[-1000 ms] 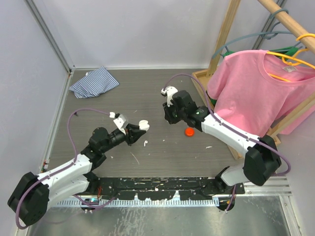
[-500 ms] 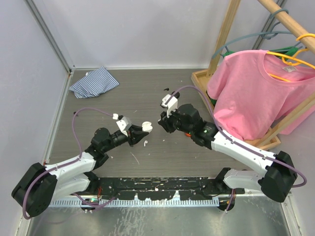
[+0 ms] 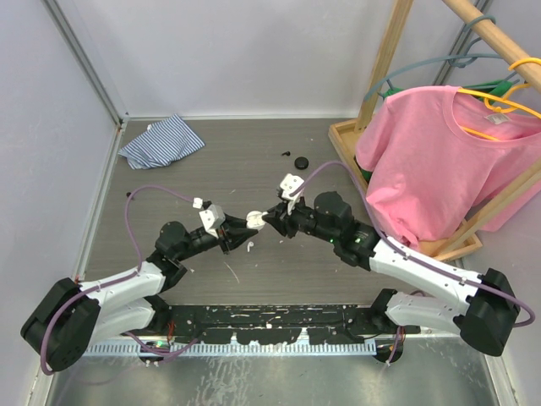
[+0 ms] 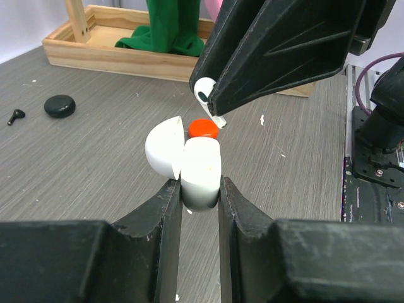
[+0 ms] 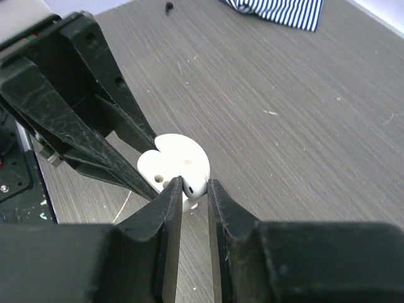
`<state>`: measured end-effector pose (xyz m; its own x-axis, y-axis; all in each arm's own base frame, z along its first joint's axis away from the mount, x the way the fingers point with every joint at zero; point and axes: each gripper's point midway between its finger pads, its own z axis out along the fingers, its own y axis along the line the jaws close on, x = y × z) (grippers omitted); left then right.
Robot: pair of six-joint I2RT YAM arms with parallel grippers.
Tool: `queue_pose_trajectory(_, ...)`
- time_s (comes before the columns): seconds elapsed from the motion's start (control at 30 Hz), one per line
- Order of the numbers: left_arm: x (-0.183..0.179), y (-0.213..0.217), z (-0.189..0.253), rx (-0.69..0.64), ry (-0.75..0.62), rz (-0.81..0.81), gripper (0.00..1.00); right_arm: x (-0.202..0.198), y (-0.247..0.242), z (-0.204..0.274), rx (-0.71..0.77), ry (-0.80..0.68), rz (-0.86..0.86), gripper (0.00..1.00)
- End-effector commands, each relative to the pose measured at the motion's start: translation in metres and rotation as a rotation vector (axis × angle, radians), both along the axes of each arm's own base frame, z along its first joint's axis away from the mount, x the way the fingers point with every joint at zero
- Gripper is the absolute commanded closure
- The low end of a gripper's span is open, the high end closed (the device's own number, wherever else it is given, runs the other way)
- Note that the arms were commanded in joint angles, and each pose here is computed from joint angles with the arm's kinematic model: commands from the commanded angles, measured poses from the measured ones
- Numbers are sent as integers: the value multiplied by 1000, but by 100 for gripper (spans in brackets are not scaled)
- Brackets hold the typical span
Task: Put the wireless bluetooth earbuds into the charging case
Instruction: Place the earbud in the charging case.
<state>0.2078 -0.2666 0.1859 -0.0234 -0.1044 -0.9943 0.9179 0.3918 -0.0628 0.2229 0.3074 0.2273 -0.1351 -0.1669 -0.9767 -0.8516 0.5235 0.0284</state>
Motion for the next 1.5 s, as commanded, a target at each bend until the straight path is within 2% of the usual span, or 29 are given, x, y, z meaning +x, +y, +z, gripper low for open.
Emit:
queue_pose_trajectory(0.0,-4,-2,24,-52,-103,-25,95,-7,9,39,125,-112,57,84)
queue_pose_trajectory(0.47,-8,0,32,-88,-81,-25,96,-8,14,40,196,-163,60,84)
queue_pose_trajectory(1.1,-10,1,39,-117,-61,-24,96,-8,24,26,170,-171,65,84)
queue_pose_trajectory(1.47,0,7,38,-121,-33,49,99,-19,25,27,183,-187,110,83)
